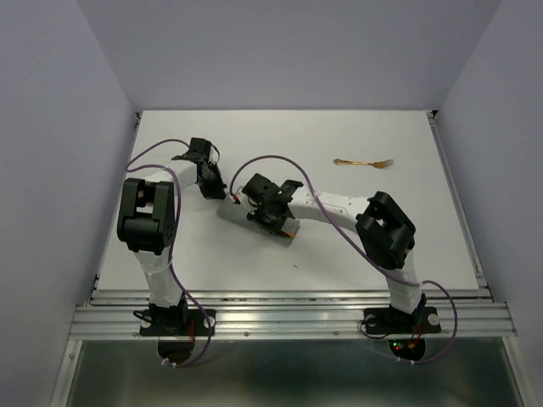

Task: Fold the napkin into a case and place the utensils inside
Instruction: Stuff the knife into the folded napkin.

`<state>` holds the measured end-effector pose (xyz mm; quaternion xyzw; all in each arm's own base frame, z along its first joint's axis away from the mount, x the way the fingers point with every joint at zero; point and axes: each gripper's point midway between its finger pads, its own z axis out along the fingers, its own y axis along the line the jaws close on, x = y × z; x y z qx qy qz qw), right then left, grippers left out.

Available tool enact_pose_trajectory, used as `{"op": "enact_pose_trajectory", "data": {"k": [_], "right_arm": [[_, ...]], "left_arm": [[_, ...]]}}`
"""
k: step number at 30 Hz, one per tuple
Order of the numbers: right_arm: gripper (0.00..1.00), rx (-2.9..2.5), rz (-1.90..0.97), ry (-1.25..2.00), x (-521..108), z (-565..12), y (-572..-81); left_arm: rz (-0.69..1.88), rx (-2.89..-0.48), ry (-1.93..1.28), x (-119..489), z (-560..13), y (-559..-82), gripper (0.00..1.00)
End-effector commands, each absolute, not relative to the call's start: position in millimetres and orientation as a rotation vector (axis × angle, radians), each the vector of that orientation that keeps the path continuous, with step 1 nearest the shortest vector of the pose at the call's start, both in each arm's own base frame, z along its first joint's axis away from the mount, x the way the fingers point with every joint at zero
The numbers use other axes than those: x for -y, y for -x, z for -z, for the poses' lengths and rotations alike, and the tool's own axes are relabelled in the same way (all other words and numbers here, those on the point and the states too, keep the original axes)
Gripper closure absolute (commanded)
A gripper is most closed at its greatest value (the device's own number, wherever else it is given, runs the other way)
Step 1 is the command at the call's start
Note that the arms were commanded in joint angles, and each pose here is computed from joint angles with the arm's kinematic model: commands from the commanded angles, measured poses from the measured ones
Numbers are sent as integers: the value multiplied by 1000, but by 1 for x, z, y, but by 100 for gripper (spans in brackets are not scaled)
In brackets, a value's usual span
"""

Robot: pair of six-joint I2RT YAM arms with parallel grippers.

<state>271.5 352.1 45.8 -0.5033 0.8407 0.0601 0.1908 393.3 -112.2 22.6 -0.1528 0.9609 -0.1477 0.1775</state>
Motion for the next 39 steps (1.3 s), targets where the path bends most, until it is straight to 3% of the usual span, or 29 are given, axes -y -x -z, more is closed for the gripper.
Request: {"op": "enact_pose_trajectory", "data": {"k": [1,21,24,26,39], "right_arm": [[78,-2276,-179,1412,-372,-64,-283],[78,-2252,-189,1456,-390,-56,-284],[73,-2249,-198,1457,-394,-58,-281],[62,-2253,-202,1442,-394,-60,-281],[61,-2254,-217,1388,-391,-69,-279]], "left_arm": [[422,-2742,402,116,-20,-384,100],[430,-2743,395,118,-20,-385,100],[428,-2742,397,118,-20,-385,100],[426,-2743,400,118,-20,-384,100],[423,-2742,396,118,-20,-384,100]]}}
